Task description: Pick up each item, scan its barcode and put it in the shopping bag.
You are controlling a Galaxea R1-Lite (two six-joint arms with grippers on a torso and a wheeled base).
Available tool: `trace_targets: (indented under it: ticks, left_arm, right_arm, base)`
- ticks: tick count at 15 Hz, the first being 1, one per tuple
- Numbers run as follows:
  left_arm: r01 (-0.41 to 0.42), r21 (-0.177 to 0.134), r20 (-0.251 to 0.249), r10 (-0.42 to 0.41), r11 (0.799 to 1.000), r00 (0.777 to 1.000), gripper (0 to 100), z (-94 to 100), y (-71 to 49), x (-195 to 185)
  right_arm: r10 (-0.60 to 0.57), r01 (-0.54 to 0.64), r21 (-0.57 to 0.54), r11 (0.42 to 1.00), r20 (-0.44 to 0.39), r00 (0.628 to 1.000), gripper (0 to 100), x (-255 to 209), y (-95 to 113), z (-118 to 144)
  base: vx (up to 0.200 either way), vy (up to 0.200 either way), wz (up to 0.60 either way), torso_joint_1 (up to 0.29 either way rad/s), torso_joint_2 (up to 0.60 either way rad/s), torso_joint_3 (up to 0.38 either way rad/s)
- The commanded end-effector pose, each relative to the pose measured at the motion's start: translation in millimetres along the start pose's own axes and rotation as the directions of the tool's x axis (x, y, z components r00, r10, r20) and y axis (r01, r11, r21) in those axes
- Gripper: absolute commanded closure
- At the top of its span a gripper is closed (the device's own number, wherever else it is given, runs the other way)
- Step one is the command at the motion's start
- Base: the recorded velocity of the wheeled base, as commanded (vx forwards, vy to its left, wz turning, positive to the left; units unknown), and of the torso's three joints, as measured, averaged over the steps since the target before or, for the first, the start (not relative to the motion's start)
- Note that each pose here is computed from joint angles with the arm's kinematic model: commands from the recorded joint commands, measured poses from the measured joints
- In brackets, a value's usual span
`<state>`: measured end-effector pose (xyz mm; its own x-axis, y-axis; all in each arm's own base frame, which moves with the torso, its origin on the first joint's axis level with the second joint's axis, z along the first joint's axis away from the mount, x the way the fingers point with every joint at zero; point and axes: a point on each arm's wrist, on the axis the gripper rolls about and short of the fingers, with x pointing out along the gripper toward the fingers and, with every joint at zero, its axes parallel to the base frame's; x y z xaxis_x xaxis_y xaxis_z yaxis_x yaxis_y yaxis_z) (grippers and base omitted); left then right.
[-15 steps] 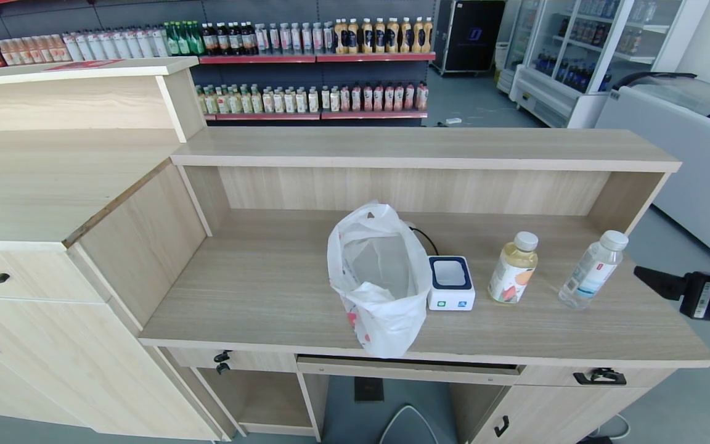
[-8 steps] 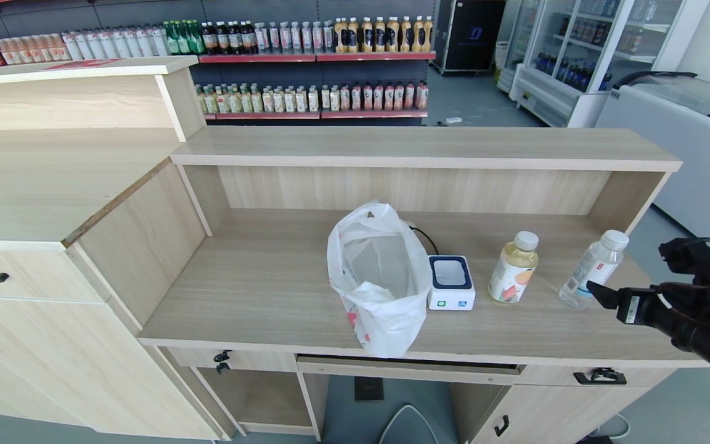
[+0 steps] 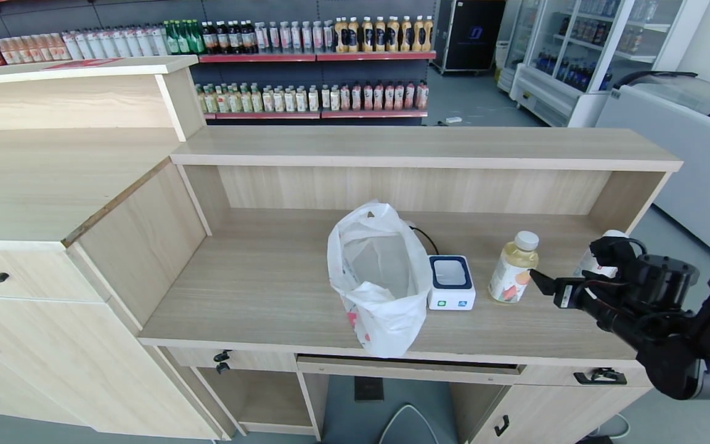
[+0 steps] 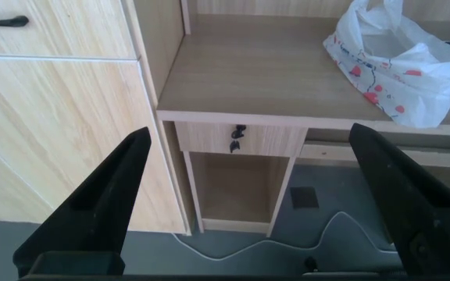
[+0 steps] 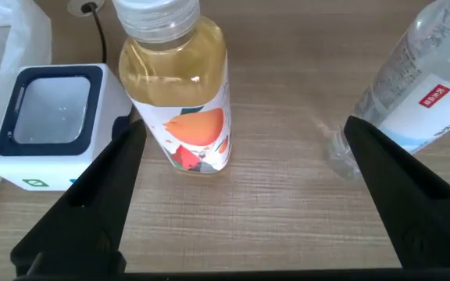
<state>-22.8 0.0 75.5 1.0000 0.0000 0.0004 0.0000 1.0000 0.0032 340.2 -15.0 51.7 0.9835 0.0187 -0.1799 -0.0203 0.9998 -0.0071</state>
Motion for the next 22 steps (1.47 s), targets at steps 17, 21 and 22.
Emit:
trace_targets:
  ticks: [17,21,22]
  left_arm:
    - [0.0,0.0,0.0,0.0,1.0,1.0,0,0.0,0.0,0]
    - [0.0,0.0,0.0,0.0,1.0,1.0,0,0.0,0.0,0]
    - [0.0,0.0,0.0,0.0,1.0,1.0,0,0.0,0.0,0]
  right_arm:
    - [0.091,-0.09,-0.029,0.996,0.031,0.995,0,76,32,-35]
    - [0.097,-0.095,-0.035,0.995,0.052,0.994,0,84,35,-35]
    - [0.097,-0.095,-0.035,0.995,0.057,0.994,0,87,35,-35]
  base:
    - [0.0,0.0,0.0,0.0,0.0,0.0]
    - [0.0,0.0,0.0,0.0,0.0,0.0]
    - [0.0,0.0,0.0,0.0,0.0,0.0]
